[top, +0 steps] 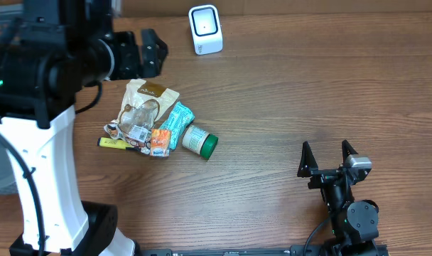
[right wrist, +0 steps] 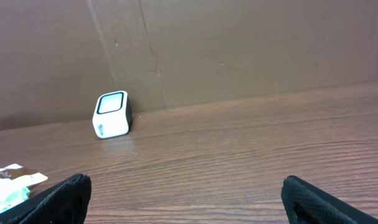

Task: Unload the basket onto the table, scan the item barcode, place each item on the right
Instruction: 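Release the yellow highlighter beside the orange packet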

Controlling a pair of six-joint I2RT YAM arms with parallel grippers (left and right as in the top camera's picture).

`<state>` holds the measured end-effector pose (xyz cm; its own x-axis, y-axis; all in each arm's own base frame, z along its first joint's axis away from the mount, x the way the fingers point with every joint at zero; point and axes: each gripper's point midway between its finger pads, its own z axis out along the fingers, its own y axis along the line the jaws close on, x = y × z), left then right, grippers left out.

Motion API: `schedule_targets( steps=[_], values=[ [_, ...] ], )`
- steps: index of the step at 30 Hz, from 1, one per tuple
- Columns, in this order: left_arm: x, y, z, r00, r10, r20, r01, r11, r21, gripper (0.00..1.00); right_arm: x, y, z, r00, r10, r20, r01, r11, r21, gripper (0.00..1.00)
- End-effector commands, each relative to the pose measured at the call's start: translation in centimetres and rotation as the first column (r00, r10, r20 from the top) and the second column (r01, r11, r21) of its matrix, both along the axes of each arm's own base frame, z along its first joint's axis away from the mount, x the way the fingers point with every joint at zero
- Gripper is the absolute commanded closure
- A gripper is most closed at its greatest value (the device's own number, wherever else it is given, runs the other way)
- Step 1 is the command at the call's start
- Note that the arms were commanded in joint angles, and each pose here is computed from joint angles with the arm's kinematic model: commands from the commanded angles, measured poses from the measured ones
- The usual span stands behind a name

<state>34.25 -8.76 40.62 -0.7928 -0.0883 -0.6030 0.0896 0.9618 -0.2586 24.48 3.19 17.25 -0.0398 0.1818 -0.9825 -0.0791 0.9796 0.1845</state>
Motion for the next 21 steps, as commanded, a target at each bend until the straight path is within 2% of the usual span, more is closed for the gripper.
schedule_targets(
  steps=[1, 10, 21],
  values=[
    [-0.5, -1.2, -0.8, 0.998, -0.049, -0.026, 0.049, 0.999, 0.014, 0.0, 0.1, -0.2, -0.3, 1.0, -0.015, -0.003, 0.015, 1.0, 0.004, 0.0],
    [-0.9, -3.3, -4.0, 0.985, -0.106, -0.137, 0.112, 0.993, 0.035, 0.0, 0.1, -0.2, -0.3, 1.0, -0.015, -0.003, 0.015, 1.0, 0.004, 0.0],
    [-0.3, -3.5, -7.3, 0.97, -0.102, -0.222, 0.115, 0.992, 0.049, 0.0, 0.1, -0.2, -0.3, 1.0, -0.015, -0.002, 0.015, 1.0, 0.004, 0.0]
  ],
)
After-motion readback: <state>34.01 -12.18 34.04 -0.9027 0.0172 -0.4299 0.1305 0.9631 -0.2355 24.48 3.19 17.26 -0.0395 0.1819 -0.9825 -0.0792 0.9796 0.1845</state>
